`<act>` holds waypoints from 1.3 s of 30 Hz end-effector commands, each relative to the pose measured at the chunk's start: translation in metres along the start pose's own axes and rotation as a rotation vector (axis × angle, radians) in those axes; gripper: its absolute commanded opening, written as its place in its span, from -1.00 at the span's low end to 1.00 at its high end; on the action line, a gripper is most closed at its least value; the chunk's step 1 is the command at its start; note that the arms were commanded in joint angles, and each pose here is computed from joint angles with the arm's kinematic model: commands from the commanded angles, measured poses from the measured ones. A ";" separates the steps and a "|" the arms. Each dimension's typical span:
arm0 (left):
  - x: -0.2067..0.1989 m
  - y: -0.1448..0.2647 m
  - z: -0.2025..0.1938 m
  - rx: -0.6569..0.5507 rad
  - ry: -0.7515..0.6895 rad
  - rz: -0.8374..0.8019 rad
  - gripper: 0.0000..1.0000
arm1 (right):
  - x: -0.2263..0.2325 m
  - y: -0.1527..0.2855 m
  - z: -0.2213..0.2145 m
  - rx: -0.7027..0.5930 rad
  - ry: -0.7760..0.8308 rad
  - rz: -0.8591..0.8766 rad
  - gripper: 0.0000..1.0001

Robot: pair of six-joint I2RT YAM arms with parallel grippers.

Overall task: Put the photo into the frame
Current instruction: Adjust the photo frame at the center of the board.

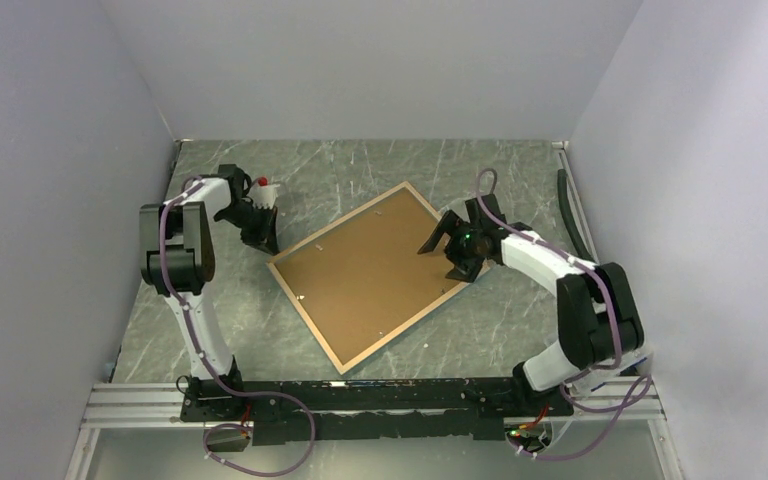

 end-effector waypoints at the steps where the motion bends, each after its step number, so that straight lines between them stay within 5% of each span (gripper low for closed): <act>1: -0.006 0.014 -0.004 -0.009 -0.028 0.015 -0.85 | 0.023 0.047 0.017 -0.119 0.080 0.022 1.00; 9: -0.009 0.021 0.015 -0.053 -0.036 -0.007 -0.84 | -0.044 0.057 -0.023 -0.055 -0.022 -0.138 1.00; 16: -0.011 0.011 0.021 -0.054 -0.029 -0.044 -0.84 | -0.056 0.034 -0.034 -0.019 -0.051 -0.100 1.00; 27: -0.034 -0.013 -0.031 0.062 -0.025 -0.122 -0.85 | -0.003 0.012 0.045 -0.148 0.019 0.003 0.99; 39: -0.072 0.006 -0.072 0.093 -0.075 -0.178 -0.83 | 0.025 -0.013 0.086 -0.124 0.057 0.048 1.00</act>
Point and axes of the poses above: each gripper's point midway between its finger pads, its own y axis back along the fingers, its own x axis along the line the jaws close on, z = x × y, the point moved 3 cm from there along y, back along the fingers, and after that the axes turned 1 degree about y, right-handed, at the moved point
